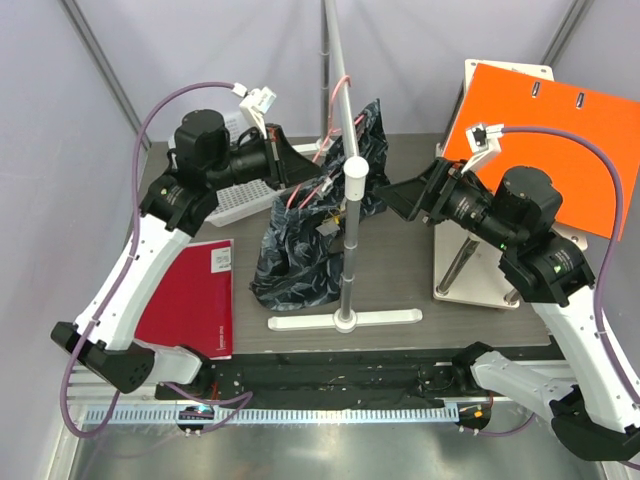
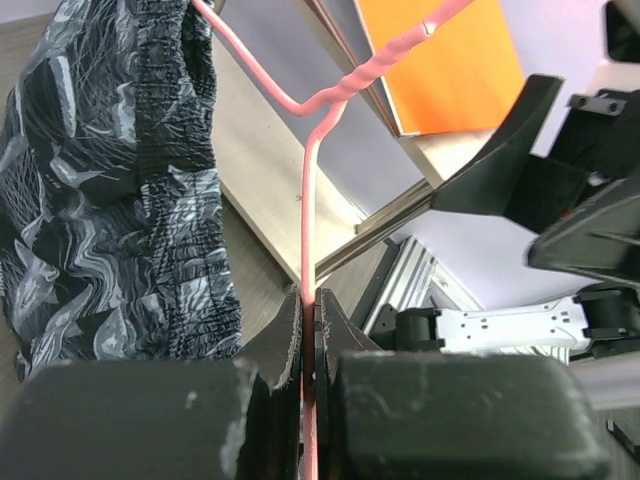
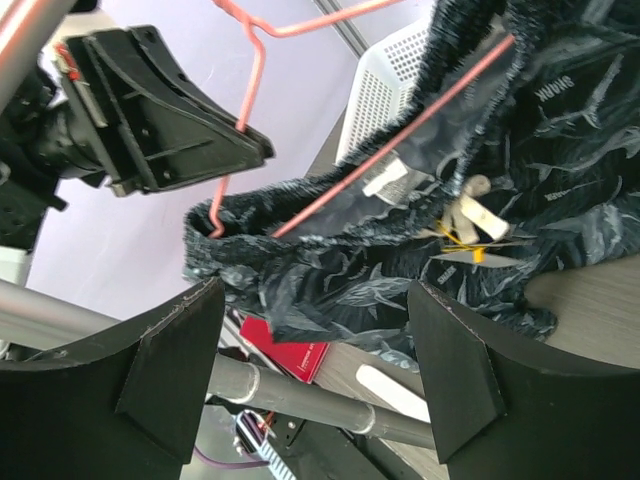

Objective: Remove the shorts from the hanger

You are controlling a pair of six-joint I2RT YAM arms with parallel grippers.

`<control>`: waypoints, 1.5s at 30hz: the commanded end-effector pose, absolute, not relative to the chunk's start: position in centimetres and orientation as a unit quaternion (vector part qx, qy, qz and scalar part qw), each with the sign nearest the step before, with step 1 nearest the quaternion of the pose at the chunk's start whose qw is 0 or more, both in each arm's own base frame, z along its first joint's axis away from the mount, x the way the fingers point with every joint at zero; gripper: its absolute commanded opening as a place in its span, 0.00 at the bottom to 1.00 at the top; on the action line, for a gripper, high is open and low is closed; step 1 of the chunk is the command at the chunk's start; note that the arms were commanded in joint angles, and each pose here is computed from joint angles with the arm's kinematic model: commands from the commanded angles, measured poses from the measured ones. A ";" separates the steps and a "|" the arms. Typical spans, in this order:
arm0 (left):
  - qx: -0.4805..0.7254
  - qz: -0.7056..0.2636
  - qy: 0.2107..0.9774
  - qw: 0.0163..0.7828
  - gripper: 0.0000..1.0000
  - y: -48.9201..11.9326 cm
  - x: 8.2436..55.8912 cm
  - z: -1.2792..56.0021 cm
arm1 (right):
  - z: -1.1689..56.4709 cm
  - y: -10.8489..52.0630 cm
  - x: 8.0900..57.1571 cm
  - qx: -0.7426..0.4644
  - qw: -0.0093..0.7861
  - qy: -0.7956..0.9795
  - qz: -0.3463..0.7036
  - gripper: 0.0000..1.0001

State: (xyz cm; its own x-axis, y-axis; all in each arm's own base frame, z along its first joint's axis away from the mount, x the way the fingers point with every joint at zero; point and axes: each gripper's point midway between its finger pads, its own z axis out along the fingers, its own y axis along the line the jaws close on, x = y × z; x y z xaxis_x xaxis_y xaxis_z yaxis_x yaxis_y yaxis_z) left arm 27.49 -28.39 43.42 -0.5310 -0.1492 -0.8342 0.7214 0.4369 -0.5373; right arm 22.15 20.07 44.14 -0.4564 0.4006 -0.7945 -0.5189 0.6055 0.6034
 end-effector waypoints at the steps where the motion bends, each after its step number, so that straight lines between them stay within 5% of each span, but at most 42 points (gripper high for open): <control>1: 0.208 -0.514 0.674 0.489 0.00 -27.5 25.8 49.1 | 44.5 19.8 22.1 -0.043 0.534 0.722 0.438 0.79; 20: 0.110 -0.518 0.665 0.527 0.00 -20.5 24.8 51.0 | 43.2 19.4 22.2 -0.041 0.530 0.733 0.423 0.80; 35: 0.127 -0.622 0.709 0.306 0.01 -26.8 23.9 40.7 | 42.5 20.7 25.9 -0.084 0.556 0.734 0.380 0.80; 45: 0.128 -0.608 0.736 0.267 0.00 -29.0 23.4 37.5 | 41.5 23.2 26.5 -0.184 0.597 0.669 0.402 0.79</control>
